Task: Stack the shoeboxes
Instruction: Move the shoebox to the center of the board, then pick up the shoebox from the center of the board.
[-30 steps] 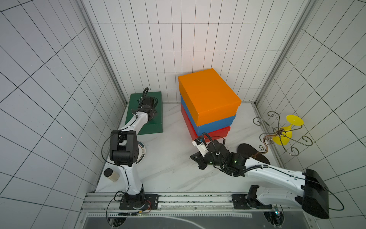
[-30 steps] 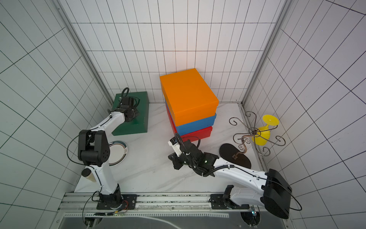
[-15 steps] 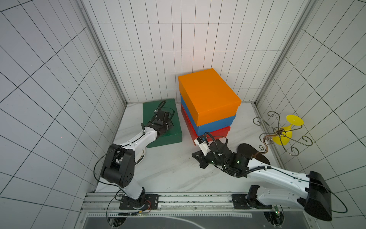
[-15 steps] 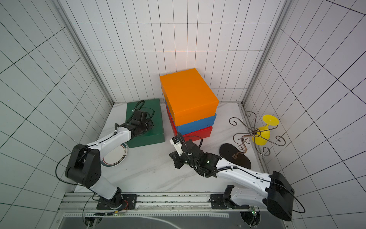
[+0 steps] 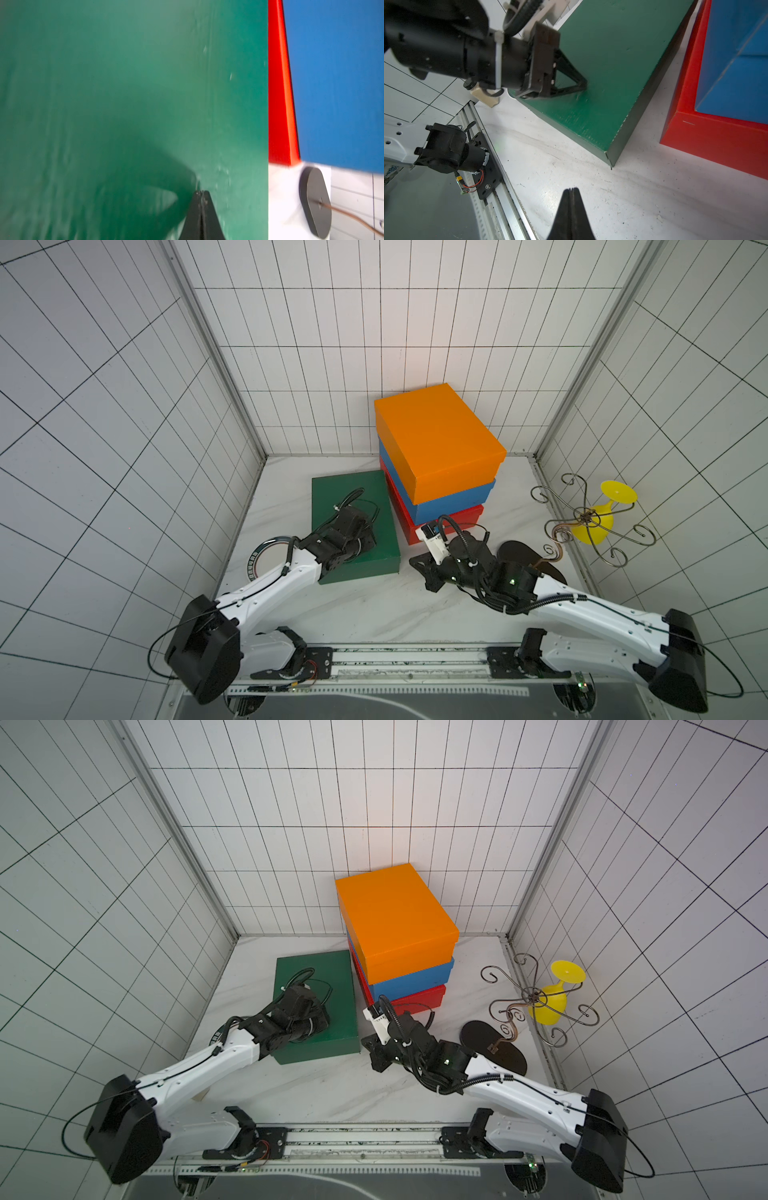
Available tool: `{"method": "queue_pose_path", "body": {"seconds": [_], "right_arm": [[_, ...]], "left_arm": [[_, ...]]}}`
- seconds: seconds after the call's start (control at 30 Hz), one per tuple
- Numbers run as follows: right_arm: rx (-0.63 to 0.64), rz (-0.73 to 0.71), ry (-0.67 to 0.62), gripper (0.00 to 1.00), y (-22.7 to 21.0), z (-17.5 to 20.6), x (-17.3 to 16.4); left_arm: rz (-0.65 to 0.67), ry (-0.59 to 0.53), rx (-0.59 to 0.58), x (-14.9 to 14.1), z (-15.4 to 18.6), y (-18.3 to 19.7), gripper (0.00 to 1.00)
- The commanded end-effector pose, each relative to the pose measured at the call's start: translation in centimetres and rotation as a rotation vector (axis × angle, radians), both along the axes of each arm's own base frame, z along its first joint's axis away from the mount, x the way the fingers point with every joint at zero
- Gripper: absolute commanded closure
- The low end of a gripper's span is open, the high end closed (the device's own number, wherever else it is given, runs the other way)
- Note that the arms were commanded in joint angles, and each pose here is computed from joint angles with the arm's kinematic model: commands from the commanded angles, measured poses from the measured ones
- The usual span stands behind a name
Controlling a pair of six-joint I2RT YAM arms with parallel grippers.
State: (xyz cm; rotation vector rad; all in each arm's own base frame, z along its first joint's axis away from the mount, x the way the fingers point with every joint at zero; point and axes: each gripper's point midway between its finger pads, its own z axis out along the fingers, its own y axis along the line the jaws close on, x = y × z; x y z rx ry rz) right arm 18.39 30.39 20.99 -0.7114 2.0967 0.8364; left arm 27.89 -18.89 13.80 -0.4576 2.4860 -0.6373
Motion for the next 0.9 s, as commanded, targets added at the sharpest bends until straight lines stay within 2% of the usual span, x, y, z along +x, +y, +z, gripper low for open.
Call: {"method": "queue_pose_path", "body": {"seconds": [0.0, 0.1, 0.17, 0.27, 0.3, 0.43, 0.53, 0.63, 0.8, 0.87], "right_arm": [[0.068, -0.024, -0.036, 1.00, 0.3, 4.2, 0.5], [0.060, -0.030, -0.024, 1.00, 0.4, 3.7, 0.6], [0.056, -0.030, -0.017, 0.99, 0.5, 3.5, 0.6], [0.048, -0.035, -0.007, 0.84, 0.8, 3.1, 0.8], [0.049, -0.039, -0.006, 0.77, 0.9, 3.1, 1.0], [0.058, -0.059, -0.013, 0.45, 1.4, 3.0, 1.7], [0.059, -0.090, -0.024, 0.30, 1.8, 2.8, 2.5], [0.076, -0.107, -0.041, 0.22, 2.3, 2.7, 3.4], [0.122, -0.086, -0.008, 0.19, 3.5, 1.7, 4.9], [0.136, -0.085, 0.017, 0.19, 3.9, 1.1, 5.6]], "left_arm": [[0.025, 0.161, 0.081, -4.8, -2.3, 2.8, 1.00], [0.019, 0.087, 0.015, -5.0, 1.0, 2.8, 0.99], [-0.003, 0.008, -0.025, -4.7, 3.8, 2.5, 0.83], [0.034, -0.152, 0.009, -3.5, 8.3, 4.2, 0.47], [0.057, -0.185, 0.035, -3.2, 9.3, 5.1, 0.39], [0.113, -0.250, 0.069, -1.4, 11.9, 8.8, 0.23], [0.155, -0.248, 0.042, -0.2, 11.7, 11.8, 0.17], [0.197, -0.221, 0.006, 0.4, 10.4, 14.5, 0.12], [0.205, -0.160, -0.095, 1.1, 7.2, 15.7, 0.08], [0.198, -0.139, -0.108, 1.3, 6.1, 15.5, 0.02]]}}
